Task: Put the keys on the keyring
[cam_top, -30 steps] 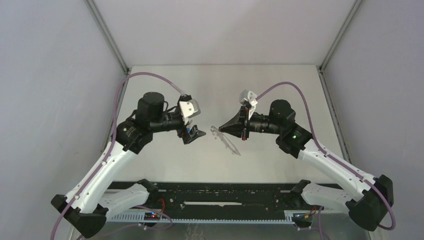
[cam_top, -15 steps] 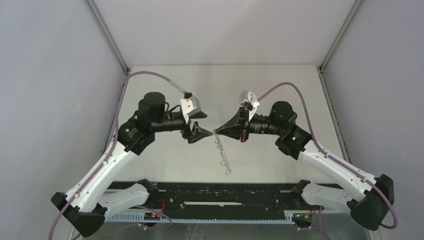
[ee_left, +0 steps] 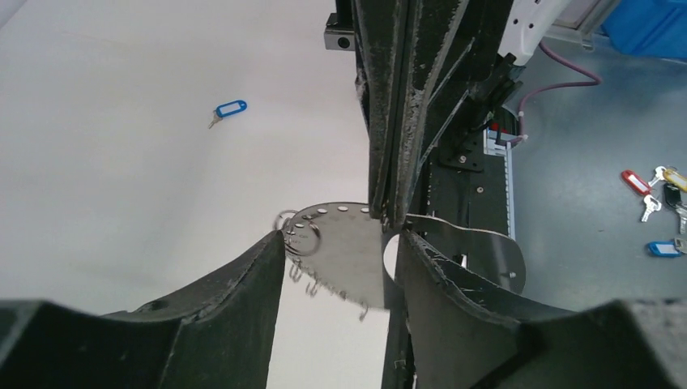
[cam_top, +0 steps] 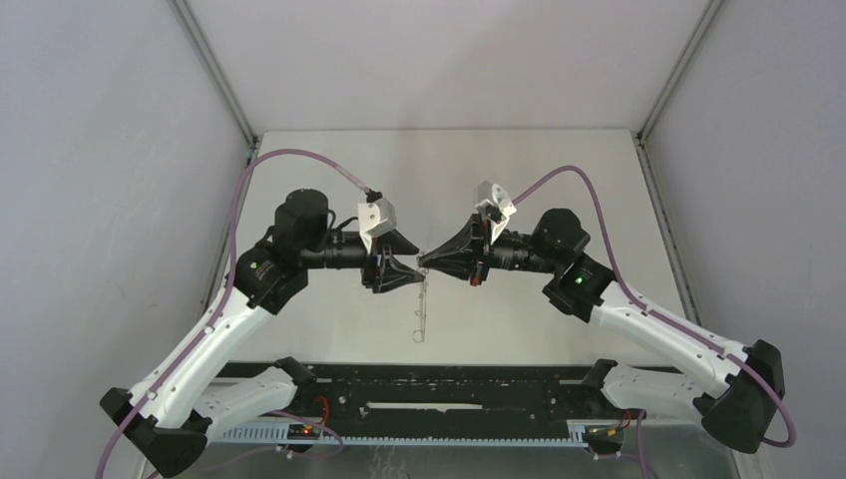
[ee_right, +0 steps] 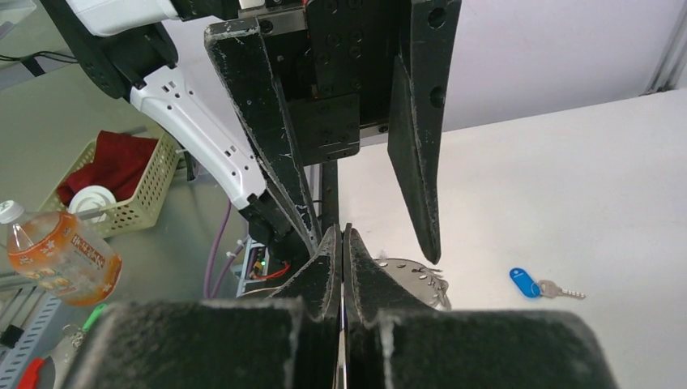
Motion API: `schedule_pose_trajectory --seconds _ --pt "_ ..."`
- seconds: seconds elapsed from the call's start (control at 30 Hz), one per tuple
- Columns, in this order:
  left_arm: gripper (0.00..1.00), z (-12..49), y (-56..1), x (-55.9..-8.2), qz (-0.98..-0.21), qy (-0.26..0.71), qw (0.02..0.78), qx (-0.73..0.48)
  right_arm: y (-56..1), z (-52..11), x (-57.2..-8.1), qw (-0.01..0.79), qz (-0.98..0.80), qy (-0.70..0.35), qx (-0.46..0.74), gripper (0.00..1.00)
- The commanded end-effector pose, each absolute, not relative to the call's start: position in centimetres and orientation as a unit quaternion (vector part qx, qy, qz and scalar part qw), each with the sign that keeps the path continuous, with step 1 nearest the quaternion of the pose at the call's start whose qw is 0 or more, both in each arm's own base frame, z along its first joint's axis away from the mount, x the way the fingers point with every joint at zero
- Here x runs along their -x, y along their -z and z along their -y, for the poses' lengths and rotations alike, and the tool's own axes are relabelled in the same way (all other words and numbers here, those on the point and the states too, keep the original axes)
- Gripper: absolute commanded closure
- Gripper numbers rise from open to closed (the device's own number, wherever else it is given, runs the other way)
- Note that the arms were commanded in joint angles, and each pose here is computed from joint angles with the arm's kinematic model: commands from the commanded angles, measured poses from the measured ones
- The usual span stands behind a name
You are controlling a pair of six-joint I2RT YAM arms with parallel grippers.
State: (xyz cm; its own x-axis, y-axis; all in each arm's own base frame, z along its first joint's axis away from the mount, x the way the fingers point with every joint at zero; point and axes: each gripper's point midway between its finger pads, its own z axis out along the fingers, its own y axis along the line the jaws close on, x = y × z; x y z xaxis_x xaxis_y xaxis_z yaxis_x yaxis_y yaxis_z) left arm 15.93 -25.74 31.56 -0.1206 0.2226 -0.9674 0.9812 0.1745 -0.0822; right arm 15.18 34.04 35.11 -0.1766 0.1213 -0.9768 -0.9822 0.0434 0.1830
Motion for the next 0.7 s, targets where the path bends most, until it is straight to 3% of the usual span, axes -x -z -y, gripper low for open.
schedule_pose_trajectory --seconds 0.0,0.33,0.67 --pt "0.41 26.05 -32.36 -14.49 -0.597 0.449 0.447 -0.492 -37.81 -34.31 -15.23 0.526 -0.496 -0.564 0.399 1.00" --pt "0.50 26.14 -33.31 -14.48 -0.590 0.455 0.455 -0.488 -37.17 -34.71 -14.82 0.516 -0.494 -0.565 0.412 1.00" --pt "0.90 26.15 -32.74 -14.19 -0.591 0.458 0.444 -0.494 -38.08 -34.53 -14.53 0.522 -0.484 -0.573 0.407 1.00"
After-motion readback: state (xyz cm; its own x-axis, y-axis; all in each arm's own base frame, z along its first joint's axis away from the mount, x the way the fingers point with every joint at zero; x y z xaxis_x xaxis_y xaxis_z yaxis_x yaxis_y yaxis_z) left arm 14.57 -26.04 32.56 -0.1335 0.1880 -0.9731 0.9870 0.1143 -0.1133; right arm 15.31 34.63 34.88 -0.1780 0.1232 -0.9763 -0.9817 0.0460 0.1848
